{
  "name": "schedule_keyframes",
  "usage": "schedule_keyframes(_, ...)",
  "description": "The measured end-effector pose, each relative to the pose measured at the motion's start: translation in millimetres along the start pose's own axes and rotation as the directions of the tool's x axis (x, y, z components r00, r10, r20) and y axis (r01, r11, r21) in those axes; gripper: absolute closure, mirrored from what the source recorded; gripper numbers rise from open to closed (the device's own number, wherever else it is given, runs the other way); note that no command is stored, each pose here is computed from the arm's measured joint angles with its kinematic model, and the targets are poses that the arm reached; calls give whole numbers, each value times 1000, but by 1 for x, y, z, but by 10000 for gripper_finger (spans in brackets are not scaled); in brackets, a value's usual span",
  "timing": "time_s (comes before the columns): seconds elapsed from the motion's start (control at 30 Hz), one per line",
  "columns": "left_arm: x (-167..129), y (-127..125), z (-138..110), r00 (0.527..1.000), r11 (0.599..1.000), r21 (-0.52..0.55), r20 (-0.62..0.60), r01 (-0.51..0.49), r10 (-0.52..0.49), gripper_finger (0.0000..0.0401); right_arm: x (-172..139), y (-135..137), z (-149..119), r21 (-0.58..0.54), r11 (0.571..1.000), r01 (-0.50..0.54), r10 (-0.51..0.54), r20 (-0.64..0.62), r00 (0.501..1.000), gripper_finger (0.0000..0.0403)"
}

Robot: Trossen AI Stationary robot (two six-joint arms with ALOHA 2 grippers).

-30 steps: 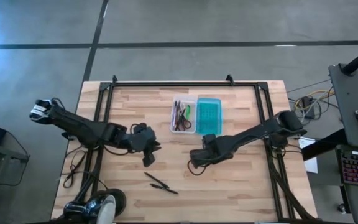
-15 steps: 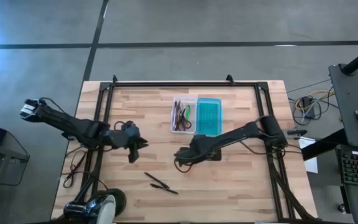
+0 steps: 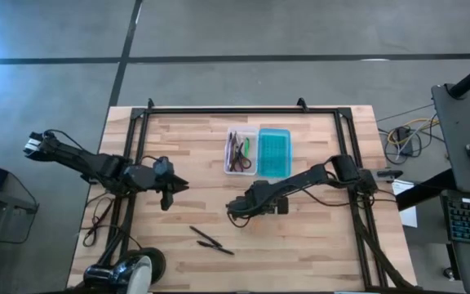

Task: Pick & place school supplies into a supply box
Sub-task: Put the pencil into the supply box

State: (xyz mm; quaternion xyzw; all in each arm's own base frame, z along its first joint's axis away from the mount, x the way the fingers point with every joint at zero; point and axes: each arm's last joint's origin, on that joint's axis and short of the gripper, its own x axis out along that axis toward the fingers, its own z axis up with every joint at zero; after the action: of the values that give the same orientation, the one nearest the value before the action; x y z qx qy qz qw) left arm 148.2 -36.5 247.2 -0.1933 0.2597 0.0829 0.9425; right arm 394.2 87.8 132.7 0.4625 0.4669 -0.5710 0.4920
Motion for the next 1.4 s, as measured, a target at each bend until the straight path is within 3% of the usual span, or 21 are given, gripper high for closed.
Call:
schedule_keyframes(0.23, 0, 0, 0, 1000, 1000, 1, 0, 1, -1, 339, 9, 1, -1, -49, 999, 16, -16, 2, 1000, 378)
schedule_keyframes(0.47, 0, 0, 0, 1000, 1000, -15, 1, 1, -1, 340, 5, 1, 0, -52, 998, -19, 21, 37, 999, 388)
schedule_keyframes(0.67, 0, 0, 0, 1000, 1000, -19, -2, -1, 1, 340, -17, 4, 5, -19, 983, -181, 182, 137, 974, 390)
schedule_keyframes(0.9, 4, -1, 0, 1000, 1000, -26, -8, -14, 14, 340, -78, -10, 19, 23, 920, -392, 371, 271, 888, 390)
schedule_keyframes(1.1, 9, -2, 0, 1000, 999, -26, -11, -19, 19, 340, -110, -15, 75, -9, 901, -434, 408, 356, 840, 390)
schedule_keyframes(1.23, 12, -5, 2, 1000, 999, -45, 6, -8, 8, 340, -105, -11, 128, -62, 931, -360, 358, 356, 863, 390)
schedule_keyframes(1.4, 17, -7, 3, 1000, 995, -100, 12, -3, 4, 340, -87, 4, 191, -116, 916, -384, 401, 299, 866, 390)
